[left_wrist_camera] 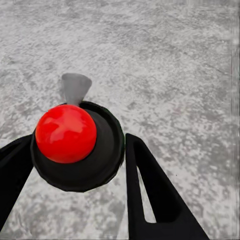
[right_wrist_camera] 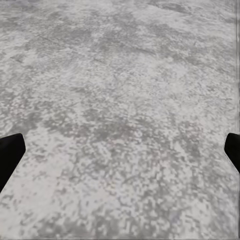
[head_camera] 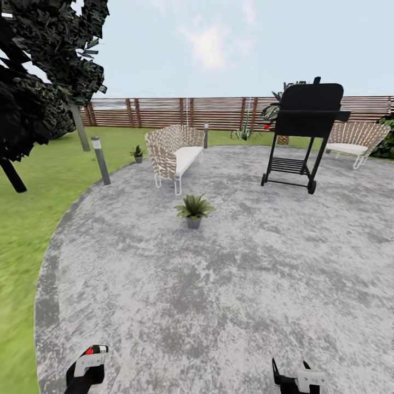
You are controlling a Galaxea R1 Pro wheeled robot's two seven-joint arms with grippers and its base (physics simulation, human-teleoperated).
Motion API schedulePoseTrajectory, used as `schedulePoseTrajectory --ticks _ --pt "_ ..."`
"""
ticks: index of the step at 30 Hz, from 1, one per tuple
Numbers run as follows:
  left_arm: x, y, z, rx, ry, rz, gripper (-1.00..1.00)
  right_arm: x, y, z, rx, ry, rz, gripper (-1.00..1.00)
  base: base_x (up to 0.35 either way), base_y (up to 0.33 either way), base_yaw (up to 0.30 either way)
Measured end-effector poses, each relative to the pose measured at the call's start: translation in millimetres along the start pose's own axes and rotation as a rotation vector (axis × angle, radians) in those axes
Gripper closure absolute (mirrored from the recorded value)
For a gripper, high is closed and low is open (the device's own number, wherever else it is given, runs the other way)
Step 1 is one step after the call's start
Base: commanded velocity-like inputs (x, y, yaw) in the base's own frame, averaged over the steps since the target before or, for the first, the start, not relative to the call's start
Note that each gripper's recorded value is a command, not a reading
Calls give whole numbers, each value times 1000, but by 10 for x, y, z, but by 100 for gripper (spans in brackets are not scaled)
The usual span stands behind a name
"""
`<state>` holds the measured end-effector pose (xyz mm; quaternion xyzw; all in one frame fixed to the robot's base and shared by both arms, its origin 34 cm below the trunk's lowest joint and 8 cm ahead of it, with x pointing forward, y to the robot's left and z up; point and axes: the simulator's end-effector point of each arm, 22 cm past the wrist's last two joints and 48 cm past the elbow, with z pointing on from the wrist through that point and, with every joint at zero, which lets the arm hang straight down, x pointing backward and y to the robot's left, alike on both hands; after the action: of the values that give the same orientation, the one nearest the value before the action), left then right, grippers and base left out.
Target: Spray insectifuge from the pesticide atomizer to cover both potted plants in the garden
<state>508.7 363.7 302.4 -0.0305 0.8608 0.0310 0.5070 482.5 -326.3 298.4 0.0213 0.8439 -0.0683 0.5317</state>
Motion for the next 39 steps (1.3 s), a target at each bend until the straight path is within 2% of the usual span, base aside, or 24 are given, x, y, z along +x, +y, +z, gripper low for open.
schedulePoseTrajectory --ticks 7,39 --pt "-1 3 -1 -1 -1 0 100 -3 3 1 -1 -1 0 -100 339 -3 -106" --pt "-13 8 1 -2 -5 -1 100 -6 -6 2 -4 -2 -5 -100 339 0 -1"
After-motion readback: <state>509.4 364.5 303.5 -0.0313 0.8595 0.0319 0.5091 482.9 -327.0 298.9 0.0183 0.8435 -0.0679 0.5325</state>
